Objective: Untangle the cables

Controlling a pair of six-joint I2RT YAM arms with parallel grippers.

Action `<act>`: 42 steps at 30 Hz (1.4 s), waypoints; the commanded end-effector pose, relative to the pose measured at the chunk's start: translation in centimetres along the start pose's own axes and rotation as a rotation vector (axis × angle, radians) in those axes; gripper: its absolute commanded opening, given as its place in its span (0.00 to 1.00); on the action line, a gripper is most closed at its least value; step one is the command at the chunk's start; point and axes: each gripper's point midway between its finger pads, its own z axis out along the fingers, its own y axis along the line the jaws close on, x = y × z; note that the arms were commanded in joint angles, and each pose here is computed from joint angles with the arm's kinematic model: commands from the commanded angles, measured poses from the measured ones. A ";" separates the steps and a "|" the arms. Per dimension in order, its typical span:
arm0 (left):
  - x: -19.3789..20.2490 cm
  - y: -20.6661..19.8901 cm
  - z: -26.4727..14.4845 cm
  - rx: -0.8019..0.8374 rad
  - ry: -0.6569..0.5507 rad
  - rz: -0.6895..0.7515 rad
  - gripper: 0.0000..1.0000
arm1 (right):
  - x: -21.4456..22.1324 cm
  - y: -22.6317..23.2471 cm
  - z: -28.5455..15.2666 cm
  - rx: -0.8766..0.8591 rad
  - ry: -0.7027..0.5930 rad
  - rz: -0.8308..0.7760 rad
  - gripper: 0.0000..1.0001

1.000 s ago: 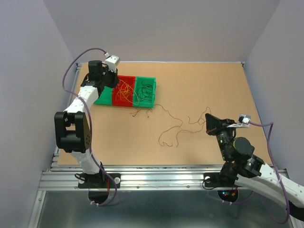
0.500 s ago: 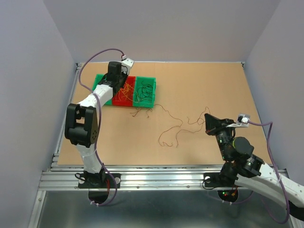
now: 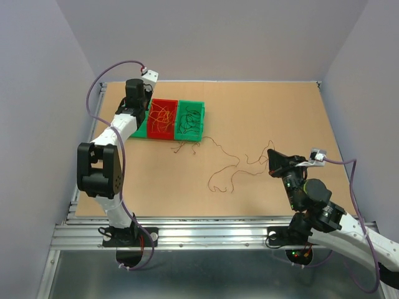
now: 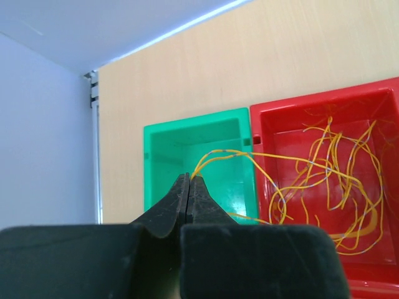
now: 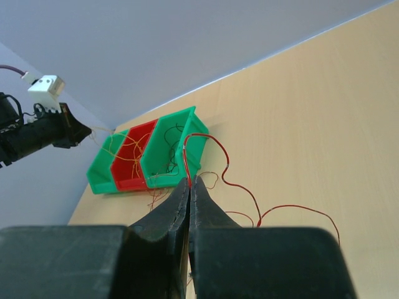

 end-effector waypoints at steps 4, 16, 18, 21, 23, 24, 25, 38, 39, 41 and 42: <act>-2.8 2.5 -1.6 -0.087 -0.080 0.009 0.00 | -2.9 1.8 -0.1 -0.033 -0.044 0.064 0.01; -2.3 -2.6 -0.9 -0.077 -0.050 0.074 0.00 | -3.0 1.8 -0.1 -0.034 -0.045 0.064 0.00; -2.1 -3.1 -0.9 -0.087 -0.042 0.086 0.00 | -3.0 1.8 -0.2 -0.034 -0.045 0.066 0.01; -1.5 -4.9 -0.7 -0.088 -0.025 0.126 0.00 | -3.0 1.8 -0.2 -0.034 -0.046 0.067 0.00; -0.6 -6.4 -0.4 -0.055 -0.010 0.145 0.00 | -3.0 1.7 -0.2 -0.031 -0.047 0.065 0.00; -0.4 -7.0 -0.3 -0.044 -0.005 0.150 0.00 | -3.1 1.7 -0.2 -0.033 -0.048 0.068 0.01; 0.4 -7.8 0.2 -0.025 0.013 0.159 0.00 | -3.0 1.7 -0.2 -0.032 -0.046 0.066 0.01; 6.1 -12.1 5.3 0.240 0.212 0.087 0.00 | -2.9 1.8 -0.1 -0.033 -0.044 0.064 0.01; 7.2 -12.6 5.1 0.274 0.260 0.087 0.00 | -2.9 1.7 -0.1 -0.034 -0.043 0.063 0.01; 7.9 -13.0 5.8 0.303 0.292 0.076 0.00 | -2.8 1.7 -0.1 -0.033 -0.042 0.062 0.01; 8.3 -13.8 5.7 0.344 0.306 0.073 0.00 | -2.9 1.7 -0.1 -0.031 -0.044 0.063 0.01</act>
